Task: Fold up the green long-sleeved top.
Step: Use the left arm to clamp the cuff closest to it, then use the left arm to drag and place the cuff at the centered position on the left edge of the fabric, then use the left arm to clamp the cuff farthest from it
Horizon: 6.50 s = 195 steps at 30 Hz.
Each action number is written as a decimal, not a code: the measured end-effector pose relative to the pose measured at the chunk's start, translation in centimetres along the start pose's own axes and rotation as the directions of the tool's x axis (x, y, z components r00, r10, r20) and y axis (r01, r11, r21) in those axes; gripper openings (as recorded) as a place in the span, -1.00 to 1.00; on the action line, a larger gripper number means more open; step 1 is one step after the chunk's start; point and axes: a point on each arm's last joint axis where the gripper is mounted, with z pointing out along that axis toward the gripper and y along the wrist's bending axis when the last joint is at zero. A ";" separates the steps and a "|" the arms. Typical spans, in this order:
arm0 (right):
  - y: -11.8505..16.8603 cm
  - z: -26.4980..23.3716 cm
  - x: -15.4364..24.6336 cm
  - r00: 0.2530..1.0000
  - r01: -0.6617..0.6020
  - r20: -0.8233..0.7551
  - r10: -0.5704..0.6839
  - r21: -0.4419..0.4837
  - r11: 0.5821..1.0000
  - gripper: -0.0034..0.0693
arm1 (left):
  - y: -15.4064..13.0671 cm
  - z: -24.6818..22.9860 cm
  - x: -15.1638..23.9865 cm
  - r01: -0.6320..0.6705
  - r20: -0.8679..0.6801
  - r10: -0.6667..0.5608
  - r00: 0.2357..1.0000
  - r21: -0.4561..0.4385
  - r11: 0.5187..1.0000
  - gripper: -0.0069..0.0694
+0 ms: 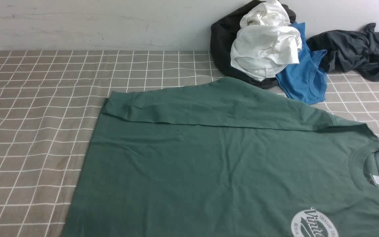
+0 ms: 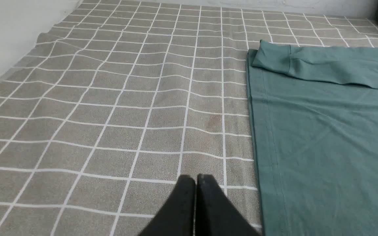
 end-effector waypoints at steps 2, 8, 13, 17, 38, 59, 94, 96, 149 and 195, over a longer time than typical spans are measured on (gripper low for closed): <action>0.0 0.0 0.0 1.000 0.000 0.000 0.000 0.000 1.000 -0.94 | 0.0 0.0 0.0 0.000 0.000 0.000 1.000 0.000 1.000 -0.84; 0.0 0.0 0.0 1.000 0.000 0.000 0.000 0.000 1.000 -0.94 | 0.0 0.0 0.0 0.000 0.000 0.000 1.000 0.000 1.000 -0.84; 0.0 0.0 0.0 1.000 0.000 0.000 0.000 0.000 1.000 -0.94 | 0.0 0.0 0.0 0.000 0.000 0.000 1.000 0.000 1.000 -0.84; 0.0 0.0 0.0 1.000 0.000 0.000 0.000 0.000 1.000 -0.94 | 0.0 0.0 0.0 0.000 0.000 0.000 1.000 0.000 1.000 -0.84; 0.0 0.0 0.0 1.000 -0.021 0.000 0.021 0.000 1.000 -0.94 | 0.0 0.0 0.0 0.000 0.000 0.000 1.000 0.000 1.000 -0.84; 0.9 0.0 -0.1 0.773 -0.634 -0.049 0.632 -0.083 0.769 -0.94 | -2.2 -0.3 -0.7 0.795 -0.146 -0.785 0.602 0.210 0.570 -0.84; 4.2 4.5 -16.6 0.850 -0.002 -0.483 -0.208 -0.398 0.917 -0.94 | -5.3 3.3 -13.7 -0.149 -0.684 0.393 0.615 0.389 0.909 -0.69; 5.4 4.9 -16.0 0.766 -0.011 -0.560 -0.316 -0.503 0.864 -0.94 | -6.0 4.1 -12.7 -0.149 -0.708 0.442 0.550 0.438 0.887 -0.55; 9.4 5.3 -12.3 0.514 0.050 -0.529 -0.675 -0.767 0.640 -0.94 | -11.6 12.6 -6.9 -0.152 -0.708 0.586 0.393 0.579 0.801 -0.76; 13.4 17.9 -15.7 0.538 0.241 -0.572 -0.619 -0.600 0.763 -0.94 | -8.3 43.5 -11.7 -0.082 -0.734 0.237 0.636 0.242 0.967 0.52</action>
